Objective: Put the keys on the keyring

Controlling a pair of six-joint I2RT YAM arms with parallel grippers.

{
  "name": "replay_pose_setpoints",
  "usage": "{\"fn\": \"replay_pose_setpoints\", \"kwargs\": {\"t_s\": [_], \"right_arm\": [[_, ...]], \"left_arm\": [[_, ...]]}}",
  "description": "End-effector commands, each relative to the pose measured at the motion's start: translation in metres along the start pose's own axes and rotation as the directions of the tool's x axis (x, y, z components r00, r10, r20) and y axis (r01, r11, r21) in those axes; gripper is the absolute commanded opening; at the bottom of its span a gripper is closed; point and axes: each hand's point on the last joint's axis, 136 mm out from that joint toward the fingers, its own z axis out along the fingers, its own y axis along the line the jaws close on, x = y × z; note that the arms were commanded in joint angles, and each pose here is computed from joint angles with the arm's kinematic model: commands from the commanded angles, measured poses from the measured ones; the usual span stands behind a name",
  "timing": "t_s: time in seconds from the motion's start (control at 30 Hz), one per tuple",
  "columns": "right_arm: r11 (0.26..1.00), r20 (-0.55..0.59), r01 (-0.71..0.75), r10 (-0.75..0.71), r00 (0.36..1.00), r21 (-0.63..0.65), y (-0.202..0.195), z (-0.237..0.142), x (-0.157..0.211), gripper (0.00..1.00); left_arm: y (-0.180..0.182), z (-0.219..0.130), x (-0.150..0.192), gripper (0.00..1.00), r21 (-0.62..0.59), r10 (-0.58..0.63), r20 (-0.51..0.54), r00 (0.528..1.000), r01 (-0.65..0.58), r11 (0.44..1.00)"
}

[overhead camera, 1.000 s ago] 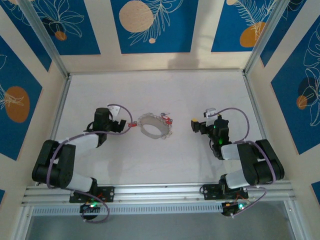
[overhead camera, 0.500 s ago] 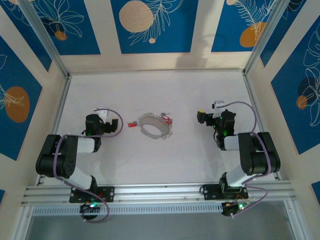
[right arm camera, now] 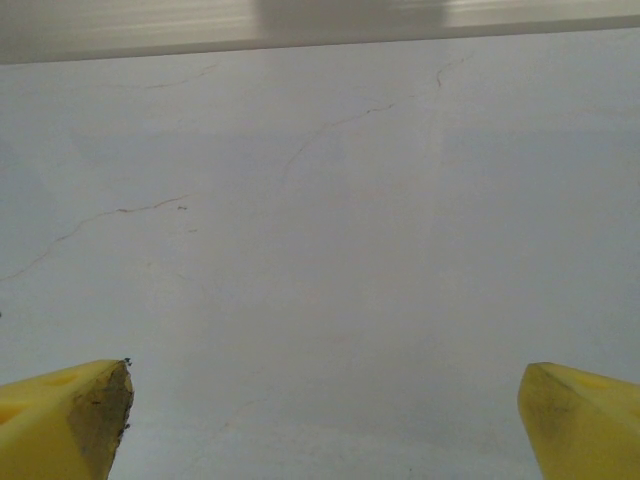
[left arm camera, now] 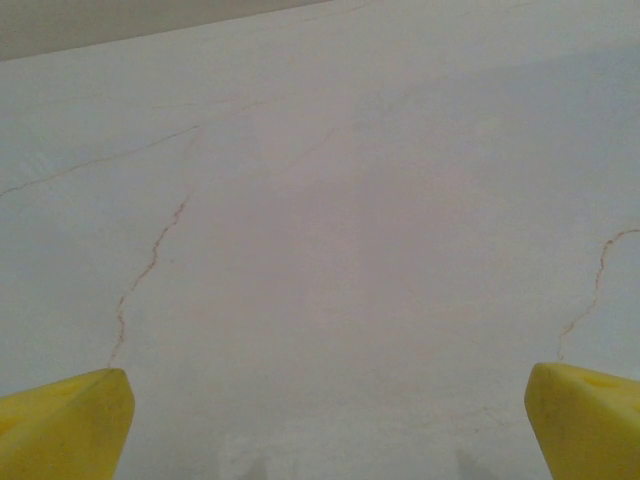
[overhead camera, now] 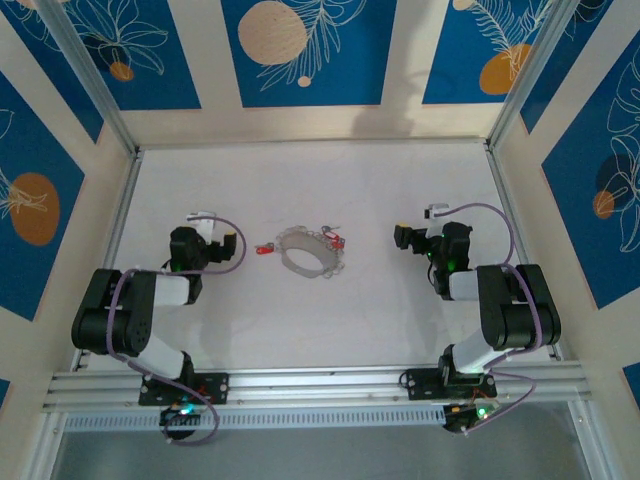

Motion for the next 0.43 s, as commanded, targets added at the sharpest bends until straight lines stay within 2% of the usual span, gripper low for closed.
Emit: {"fn": "replay_pose_setpoints", "kwargs": {"t_s": [0.0,0.4], "right_arm": [[1.000,0.016,-0.014,0.014,1.000,-0.009,0.0007,0.0014,-0.0078,0.99],[1.000,0.012,-0.024,0.024,1.000,-0.010,-0.0003,0.0020,-0.0084,0.99]], "left_arm": [[-0.0006,-0.0010,-0.0121,1.00,0.016,-0.028,0.047,0.999,0.027,1.000],[-0.0006,-0.0009,-0.0120,1.00,0.016,-0.028,0.047,0.999,0.027,1.000]]}}
